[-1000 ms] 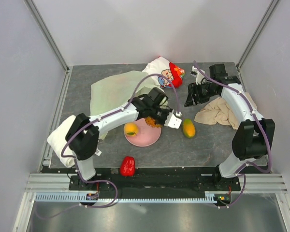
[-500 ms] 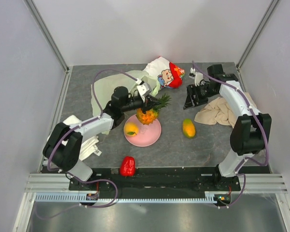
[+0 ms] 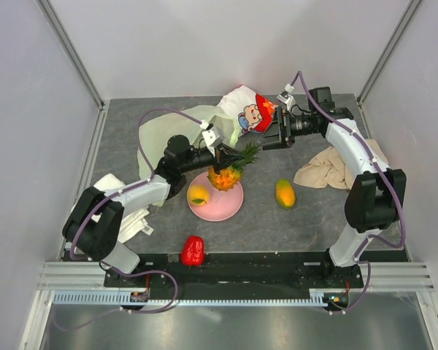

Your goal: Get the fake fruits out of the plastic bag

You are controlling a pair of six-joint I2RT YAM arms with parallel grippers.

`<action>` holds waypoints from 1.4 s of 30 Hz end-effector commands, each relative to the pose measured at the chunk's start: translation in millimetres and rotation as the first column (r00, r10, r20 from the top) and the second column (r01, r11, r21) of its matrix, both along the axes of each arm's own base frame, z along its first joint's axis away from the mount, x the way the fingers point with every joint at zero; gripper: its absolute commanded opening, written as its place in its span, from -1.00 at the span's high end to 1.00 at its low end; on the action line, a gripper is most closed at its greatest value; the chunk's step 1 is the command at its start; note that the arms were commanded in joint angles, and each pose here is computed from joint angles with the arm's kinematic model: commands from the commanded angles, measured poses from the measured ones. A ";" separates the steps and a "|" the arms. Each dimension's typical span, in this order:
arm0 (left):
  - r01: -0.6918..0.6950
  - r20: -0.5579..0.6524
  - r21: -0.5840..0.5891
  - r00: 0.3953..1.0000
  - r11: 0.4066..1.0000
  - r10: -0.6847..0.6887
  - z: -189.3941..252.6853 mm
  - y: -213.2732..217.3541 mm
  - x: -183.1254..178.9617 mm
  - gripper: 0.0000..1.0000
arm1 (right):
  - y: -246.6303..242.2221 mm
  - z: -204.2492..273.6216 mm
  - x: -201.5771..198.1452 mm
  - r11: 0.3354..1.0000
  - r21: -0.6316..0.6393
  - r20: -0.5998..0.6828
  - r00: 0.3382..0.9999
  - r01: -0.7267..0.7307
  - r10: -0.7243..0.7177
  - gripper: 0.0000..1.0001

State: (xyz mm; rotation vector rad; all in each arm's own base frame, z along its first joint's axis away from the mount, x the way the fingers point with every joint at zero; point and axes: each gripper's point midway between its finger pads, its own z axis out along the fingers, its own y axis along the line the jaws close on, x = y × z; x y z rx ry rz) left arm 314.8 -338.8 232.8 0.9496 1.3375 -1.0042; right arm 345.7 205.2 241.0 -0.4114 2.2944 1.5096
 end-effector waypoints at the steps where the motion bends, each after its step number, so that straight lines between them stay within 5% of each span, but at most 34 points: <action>1: 0.041 0.042 -0.059 0.998 0.997 -0.039 27.3 -5.4 -9.1 0.96 | 21.1 10.4 5.2 0.999 0.047 0.002 1.000 -0.016 0.016 -0.63; 8: 0.042 0.051 -0.062 0.998 0.997 -0.039 31.2 -8.5 -5.9 0.97 | 32.3 -8.6 13.0 0.999 -0.046 0.001 1.000 0.027 -0.027 -0.43; 14: 0.025 0.068 -0.050 0.997 0.998 -0.021 31.1 -10.1 -2.8 0.96 | 40.7 -14.8 15.7 0.997 -0.080 0.004 1.000 0.017 -0.016 0.43; 15: 0.020 0.078 -0.046 0.997 0.999 -0.016 31.9 -10.1 -1.8 0.96 | 42.5 -11.4 18.4 0.996 -0.088 0.039 0.999 0.007 -0.004 0.89; 16: 0.001 0.080 -0.041 0.997 0.999 0.002 30.2 -8.9 2.4 0.96 | 43.9 -10.1 18.0 0.995 -0.097 0.050 0.999 0.004 0.001 0.99; 19: -0.028 0.087 -0.027 0.996 0.999 0.031 28.3 -7.8 9.0 0.95 | 49.7 -4.5 17.0 0.994 -0.104 0.070 0.997 -0.011 0.019 1.00; 23: -0.005 0.101 0.003 0.995 1.000 0.004 26.9 -10.0 7.9 0.01 | 48.5 4.3 26.7 0.988 -0.151 0.159 0.987 0.002 0.022 0.99; 26: -0.004 0.088 0.046 0.996 0.999 0.000 27.3 -7.2 5.4 -0.31 | 54.9 7.4 33.3 0.981 -0.192 0.222 0.974 -0.008 0.051 0.99; 35: -0.030 0.080 0.212 0.997 0.977 0.014 46.9 43.7 -31.4 -0.39 | 85.5 8.7 38.4 0.971 -0.230 0.281 0.952 -0.059 0.124 0.99; 42: -0.230 0.024 0.393 0.970 0.890 0.241 21.3 108.5 -29.1 -0.42 | 112.4 14.0 27.5 0.970 -0.203 0.293 0.938 -0.131 0.188 1.00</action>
